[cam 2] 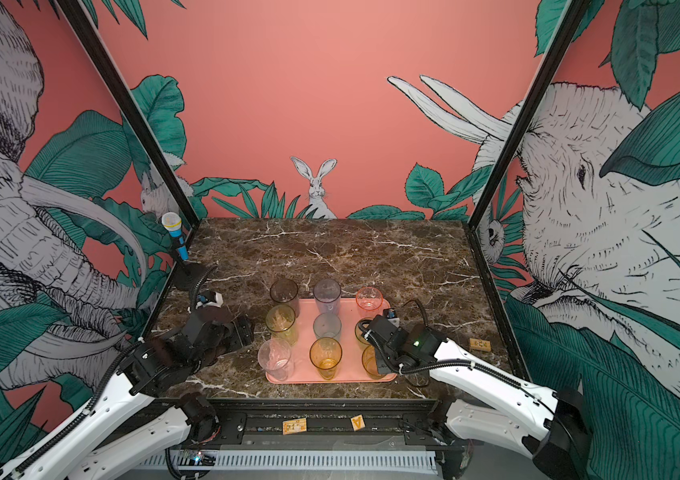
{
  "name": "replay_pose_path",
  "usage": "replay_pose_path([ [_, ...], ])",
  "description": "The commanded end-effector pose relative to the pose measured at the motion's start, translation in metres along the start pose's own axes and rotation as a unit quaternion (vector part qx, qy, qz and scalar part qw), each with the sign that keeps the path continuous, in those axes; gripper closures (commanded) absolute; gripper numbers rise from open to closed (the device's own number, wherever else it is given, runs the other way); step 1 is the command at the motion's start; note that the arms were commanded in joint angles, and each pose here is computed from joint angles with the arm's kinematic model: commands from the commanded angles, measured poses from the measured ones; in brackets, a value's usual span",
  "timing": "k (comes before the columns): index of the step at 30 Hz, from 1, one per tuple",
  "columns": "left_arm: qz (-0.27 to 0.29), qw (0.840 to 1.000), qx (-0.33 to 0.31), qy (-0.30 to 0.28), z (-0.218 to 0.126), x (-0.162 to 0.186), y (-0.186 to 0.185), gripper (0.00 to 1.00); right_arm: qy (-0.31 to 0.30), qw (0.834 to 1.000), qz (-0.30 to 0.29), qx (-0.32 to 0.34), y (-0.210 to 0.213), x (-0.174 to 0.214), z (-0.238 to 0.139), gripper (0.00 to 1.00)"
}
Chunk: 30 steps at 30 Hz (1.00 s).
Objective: Place the glasses into the tray
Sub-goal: 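Lower the yellow glass onto the tray corner nearest the robot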
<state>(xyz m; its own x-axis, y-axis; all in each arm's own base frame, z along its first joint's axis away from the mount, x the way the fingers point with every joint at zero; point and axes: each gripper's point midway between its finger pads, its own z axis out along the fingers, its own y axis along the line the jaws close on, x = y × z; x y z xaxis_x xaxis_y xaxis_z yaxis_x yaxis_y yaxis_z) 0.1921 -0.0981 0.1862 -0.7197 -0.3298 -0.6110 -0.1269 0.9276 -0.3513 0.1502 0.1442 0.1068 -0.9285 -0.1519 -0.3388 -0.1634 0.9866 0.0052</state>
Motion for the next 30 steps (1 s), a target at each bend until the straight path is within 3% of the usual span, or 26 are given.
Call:
replay_pose_path([
  [1,-0.006,1.0,-0.017,0.005,0.002,0.006,0.01,0.16,-0.031,0.999,0.021,-0.009,0.015,-0.015,-0.003,1.0],
  [30,-0.008,1.0,-0.013,0.005,0.005,0.009,0.011,0.16,0.004,1.0,0.025,0.012,0.016,0.003,0.023,1.0],
])
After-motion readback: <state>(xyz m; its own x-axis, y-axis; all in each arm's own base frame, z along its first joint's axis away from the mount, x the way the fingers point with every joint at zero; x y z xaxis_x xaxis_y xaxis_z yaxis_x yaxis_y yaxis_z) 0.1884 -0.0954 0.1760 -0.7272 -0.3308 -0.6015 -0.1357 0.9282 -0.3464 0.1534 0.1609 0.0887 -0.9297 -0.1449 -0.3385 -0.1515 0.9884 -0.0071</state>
